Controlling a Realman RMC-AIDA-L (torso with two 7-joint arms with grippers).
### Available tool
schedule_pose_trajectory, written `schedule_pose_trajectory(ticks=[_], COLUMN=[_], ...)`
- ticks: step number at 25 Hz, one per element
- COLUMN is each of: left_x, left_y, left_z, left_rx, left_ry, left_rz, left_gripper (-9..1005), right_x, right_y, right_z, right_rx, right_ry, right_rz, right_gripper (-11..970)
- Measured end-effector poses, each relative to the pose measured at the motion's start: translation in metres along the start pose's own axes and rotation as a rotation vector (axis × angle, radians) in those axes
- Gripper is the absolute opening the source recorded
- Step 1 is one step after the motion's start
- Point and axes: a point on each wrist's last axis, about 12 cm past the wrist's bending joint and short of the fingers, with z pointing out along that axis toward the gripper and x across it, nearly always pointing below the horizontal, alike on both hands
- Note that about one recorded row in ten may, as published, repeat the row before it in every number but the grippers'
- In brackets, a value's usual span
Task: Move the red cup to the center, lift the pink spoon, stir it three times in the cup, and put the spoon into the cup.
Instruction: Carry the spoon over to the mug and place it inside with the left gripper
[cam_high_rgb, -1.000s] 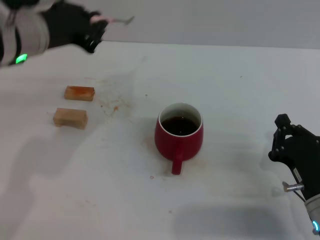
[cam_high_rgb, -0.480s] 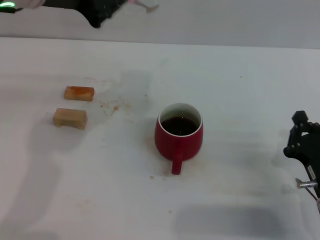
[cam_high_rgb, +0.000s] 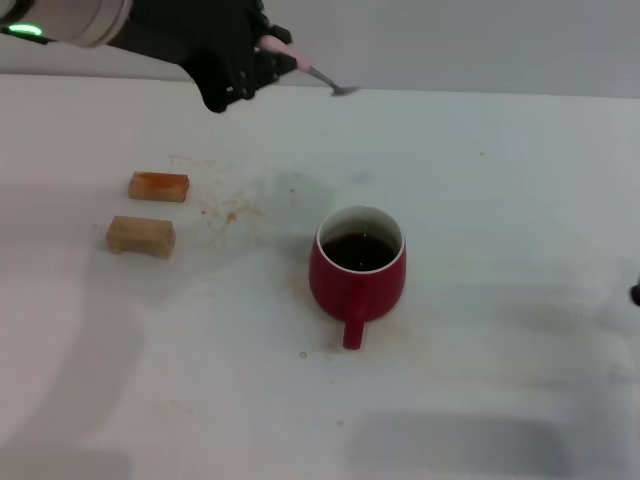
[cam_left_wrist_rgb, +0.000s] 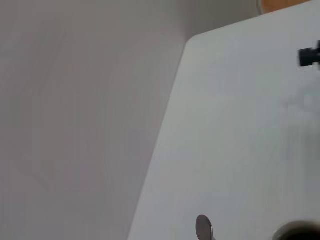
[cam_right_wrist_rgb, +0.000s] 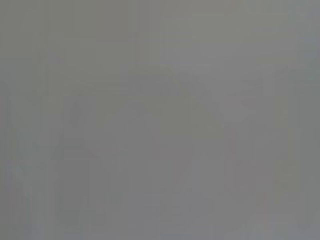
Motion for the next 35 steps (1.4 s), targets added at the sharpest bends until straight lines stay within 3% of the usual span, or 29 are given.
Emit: schedule_pose_trajectory(ticks=[7, 15, 22, 35], left_x=[-0.007, -0.003, 0.006, 0.028], left_y=[-0.015, -0.032, -0.034, -0.033], left_z=[0.001, 0.011, 0.016, 0.042], left_rx=[0.089, 0.178, 0.189, 0.232], left_ry=[-0.040, 0.009, 0.026, 0.073], left_rz=[0.000, 0.000, -0.032, -0.084], left_gripper=[190, 194, 198, 206], right_x=[-0.003, -0.004, -0.003, -0.003], right_y=[-0.022, -0.030, -0.029, -0.028], right_z=[-0.010, -0.018, -0.020, -0.023], right_rx=[0.114, 0.154, 0.149, 0.148], right_ry=[-0.032, -0.043, -0.039, -0.037], right_rz=[-0.028, -0.043, -0.046, -0.043], right_gripper=[0, 0, 0, 0])
